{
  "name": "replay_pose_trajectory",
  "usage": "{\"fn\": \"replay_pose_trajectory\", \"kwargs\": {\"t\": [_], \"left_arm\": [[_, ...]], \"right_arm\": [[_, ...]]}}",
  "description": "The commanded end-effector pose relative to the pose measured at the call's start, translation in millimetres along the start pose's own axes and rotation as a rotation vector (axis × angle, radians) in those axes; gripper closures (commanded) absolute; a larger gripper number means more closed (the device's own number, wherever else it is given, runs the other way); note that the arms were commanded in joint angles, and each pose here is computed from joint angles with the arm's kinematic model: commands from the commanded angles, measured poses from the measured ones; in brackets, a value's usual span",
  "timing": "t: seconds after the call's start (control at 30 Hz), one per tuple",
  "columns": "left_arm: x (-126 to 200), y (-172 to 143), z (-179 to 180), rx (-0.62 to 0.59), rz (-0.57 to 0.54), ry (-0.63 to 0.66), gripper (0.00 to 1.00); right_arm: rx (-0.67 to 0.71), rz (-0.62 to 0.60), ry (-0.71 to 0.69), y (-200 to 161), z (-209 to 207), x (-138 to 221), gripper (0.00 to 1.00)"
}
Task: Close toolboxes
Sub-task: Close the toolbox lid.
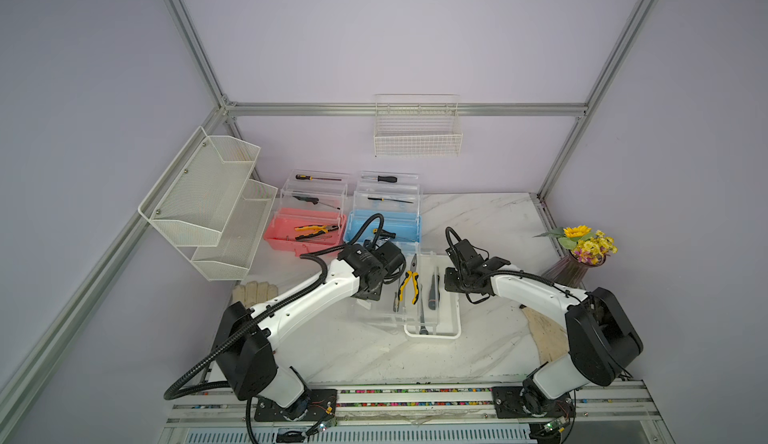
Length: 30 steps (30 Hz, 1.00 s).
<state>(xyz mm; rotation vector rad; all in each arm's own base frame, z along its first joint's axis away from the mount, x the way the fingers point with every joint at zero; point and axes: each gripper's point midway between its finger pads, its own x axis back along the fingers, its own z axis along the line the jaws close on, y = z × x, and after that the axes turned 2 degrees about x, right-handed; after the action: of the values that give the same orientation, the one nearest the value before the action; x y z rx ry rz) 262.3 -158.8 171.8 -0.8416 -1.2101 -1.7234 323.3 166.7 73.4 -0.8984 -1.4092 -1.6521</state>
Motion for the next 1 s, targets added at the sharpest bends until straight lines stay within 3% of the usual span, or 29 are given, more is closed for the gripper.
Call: {"fn": "replay_pose_trajectory", "kwargs": {"t": [0.0,0.33,0.6,0.77,0.97], "left_arm": [[37.1,25.9,-19.5,-0.039,-0.104,-0.024,1.0],[83.6,48.7,-77.9,-0.064,-0.206,-0.177,1.0],[94.9,48.1,-121.0,-0.063,-0.216,-0.346,0.93],[108.0,47.3,-146.6,-0.064,-0.227,-0.46,0.74],[115.0,47.7,-161.6,-0.061,-0.229,-0.532,0.61]], "right_arm": [[0.005,0.015,0.086,-5.8,18.7,4.0,0.93],[-0.011,0.016,0.19,-7.2,35.1,8.4,0.89],[-0.015,0.018,0.22,-8.4,39.6,9.1,0.84],[-0.017,0.013,0.228,-7.8,40.4,11.4,0.79],[-0.018,0.012,0.238,-7.4,41.7,14.4,0.76]]}}
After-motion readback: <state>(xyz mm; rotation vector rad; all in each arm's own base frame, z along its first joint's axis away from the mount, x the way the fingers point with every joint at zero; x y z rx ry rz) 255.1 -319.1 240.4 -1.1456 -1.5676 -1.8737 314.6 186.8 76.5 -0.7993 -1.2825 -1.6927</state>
